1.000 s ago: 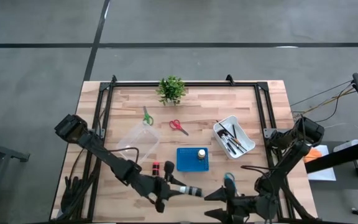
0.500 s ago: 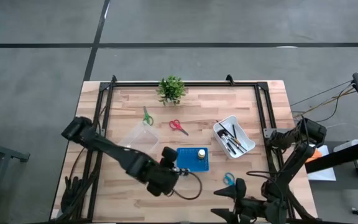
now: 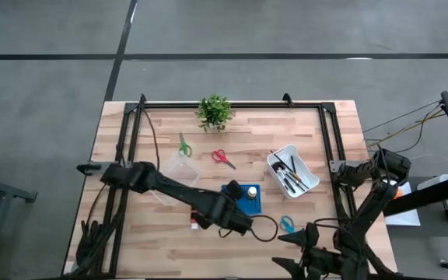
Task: Pick & Place Paint Supplies
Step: Put the gray paint bottle in the blue bin
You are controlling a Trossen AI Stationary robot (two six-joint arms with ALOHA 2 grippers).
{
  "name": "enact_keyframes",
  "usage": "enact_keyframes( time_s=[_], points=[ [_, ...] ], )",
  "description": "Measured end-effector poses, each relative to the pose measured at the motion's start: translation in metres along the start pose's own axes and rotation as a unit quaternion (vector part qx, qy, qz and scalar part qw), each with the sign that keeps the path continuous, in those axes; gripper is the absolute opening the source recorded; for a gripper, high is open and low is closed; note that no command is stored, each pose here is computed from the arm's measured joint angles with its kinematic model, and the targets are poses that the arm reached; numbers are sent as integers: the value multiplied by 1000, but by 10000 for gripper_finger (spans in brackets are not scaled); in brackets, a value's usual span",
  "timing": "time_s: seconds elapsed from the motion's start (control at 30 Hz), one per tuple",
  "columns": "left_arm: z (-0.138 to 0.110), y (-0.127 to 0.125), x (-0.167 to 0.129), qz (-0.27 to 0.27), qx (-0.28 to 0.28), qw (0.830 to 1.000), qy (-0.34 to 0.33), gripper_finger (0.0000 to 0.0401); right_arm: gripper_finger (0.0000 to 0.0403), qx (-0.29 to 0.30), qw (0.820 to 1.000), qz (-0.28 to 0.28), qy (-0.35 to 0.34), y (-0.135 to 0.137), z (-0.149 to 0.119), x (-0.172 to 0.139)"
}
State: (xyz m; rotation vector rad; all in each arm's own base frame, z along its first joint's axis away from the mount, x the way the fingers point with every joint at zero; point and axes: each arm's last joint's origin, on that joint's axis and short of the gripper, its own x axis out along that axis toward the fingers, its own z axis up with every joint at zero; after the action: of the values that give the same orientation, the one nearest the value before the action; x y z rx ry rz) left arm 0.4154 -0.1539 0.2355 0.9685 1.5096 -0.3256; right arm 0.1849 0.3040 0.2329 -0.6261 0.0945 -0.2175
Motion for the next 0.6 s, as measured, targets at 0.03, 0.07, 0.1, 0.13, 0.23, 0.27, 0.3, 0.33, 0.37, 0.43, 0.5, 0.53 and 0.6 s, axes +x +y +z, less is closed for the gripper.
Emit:
enact_keyframes(
  time_s=[0.03,0.07,0.1,0.13,0.23,0.27,0.3,0.33,0.37,0.43,0.5,0.53,0.6],
  points=[
    [1,2,-1,4,12,1000,-2,116,361,1,1000,0,1,1,-1,-2],
    [1,3,-2,7,26,1000,-3,116,361,3,1000,-1,1,1,-2,-2],
    [2,4,-3,11,40,999,-4,116,361,4,1000,0,1,1,-4,-3],
    [2,5,-4,16,52,999,-2,116,361,4,1000,1,1,2,-5,-4],
    [1,6,-2,26,79,997,10,116,361,9,1000,-5,6,2,-10,-5],
    [0,7,-2,25,87,996,14,116,361,8,1000,-6,7,3,-11,-5],
    [-1,7,-1,22,97,995,19,116,361,10,1000,-6,8,3,-13,-5],
    [-2,7,-1,20,109,994,23,116,361,11,1000,-6,8,3,-14,-5],
    [-3,7,-1,17,121,992,26,116,361,12,1000,-6,8,3,-15,-5],
    [-5,9,0,14,140,990,30,116,361,18,1000,-6,9,3,-16,-5],
    [-7,12,1,12,149,988,31,116,361,22,1000,-6,9,4,-19,-5],
    [-8,14,1,11,154,987,32,116,361,24,1000,-5,10,4,-20,-6],
    [-11,19,2,11,169,985,33,116,361,27,1000,-5,11,5,-24,-6]
  ],
)
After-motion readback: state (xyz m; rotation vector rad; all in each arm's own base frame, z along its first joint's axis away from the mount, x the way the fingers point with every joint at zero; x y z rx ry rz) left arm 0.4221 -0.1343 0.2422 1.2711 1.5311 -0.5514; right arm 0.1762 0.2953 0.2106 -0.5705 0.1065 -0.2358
